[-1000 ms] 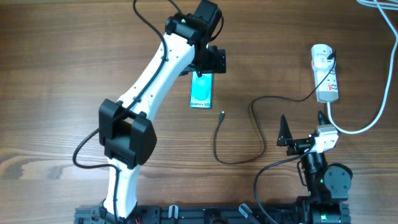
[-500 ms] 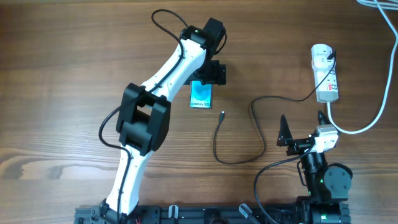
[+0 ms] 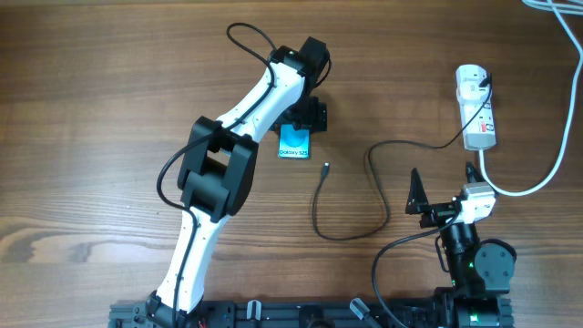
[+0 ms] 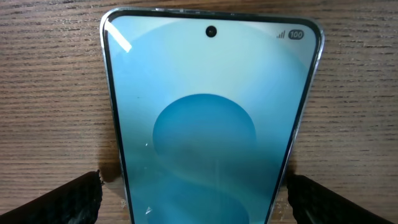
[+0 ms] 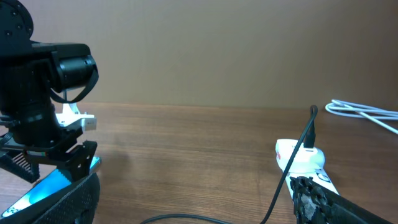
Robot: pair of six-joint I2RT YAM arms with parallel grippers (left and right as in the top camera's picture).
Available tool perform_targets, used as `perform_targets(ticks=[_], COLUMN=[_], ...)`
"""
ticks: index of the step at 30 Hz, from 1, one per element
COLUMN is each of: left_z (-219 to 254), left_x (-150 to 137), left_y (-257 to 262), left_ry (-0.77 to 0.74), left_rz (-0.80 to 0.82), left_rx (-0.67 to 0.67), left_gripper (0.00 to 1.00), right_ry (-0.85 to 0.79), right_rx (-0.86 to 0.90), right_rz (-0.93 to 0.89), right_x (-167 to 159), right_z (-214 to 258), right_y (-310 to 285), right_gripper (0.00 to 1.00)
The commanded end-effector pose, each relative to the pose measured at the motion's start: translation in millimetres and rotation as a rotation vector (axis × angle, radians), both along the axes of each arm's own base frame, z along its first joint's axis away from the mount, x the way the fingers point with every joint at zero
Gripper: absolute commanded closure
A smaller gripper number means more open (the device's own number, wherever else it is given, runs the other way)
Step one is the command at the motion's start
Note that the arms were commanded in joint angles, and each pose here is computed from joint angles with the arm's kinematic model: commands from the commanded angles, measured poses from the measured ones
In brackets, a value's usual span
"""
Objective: Plug charger to phone and switch on socket
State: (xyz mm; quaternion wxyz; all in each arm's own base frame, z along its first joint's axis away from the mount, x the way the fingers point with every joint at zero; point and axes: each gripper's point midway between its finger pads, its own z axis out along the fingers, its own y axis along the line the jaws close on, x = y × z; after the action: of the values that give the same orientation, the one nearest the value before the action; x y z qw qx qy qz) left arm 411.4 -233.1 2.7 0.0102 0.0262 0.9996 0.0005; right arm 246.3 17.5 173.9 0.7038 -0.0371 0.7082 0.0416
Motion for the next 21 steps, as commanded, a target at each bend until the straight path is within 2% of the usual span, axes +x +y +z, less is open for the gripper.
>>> perform_targets(ticks=[1, 21], left_z=[-6.8, -6.8], left_x=[-2.9, -4.8], left_y=[-0.2, -5.5], left_ry=[0.009, 0.022], left_rz=[-0.004, -0.005], left_rx=[0.014, -0.016], left_gripper=[0.00, 0.00], right_ry=[-0.011, -0.011], right_rx=[-0.006, -0.006], right_rz=[-0.001, -0.001], right_x=[-0.3, -0.3], right_z=[2.1, 2.1], right_y=[0.3, 0.3], right_gripper=[0.01, 0.00])
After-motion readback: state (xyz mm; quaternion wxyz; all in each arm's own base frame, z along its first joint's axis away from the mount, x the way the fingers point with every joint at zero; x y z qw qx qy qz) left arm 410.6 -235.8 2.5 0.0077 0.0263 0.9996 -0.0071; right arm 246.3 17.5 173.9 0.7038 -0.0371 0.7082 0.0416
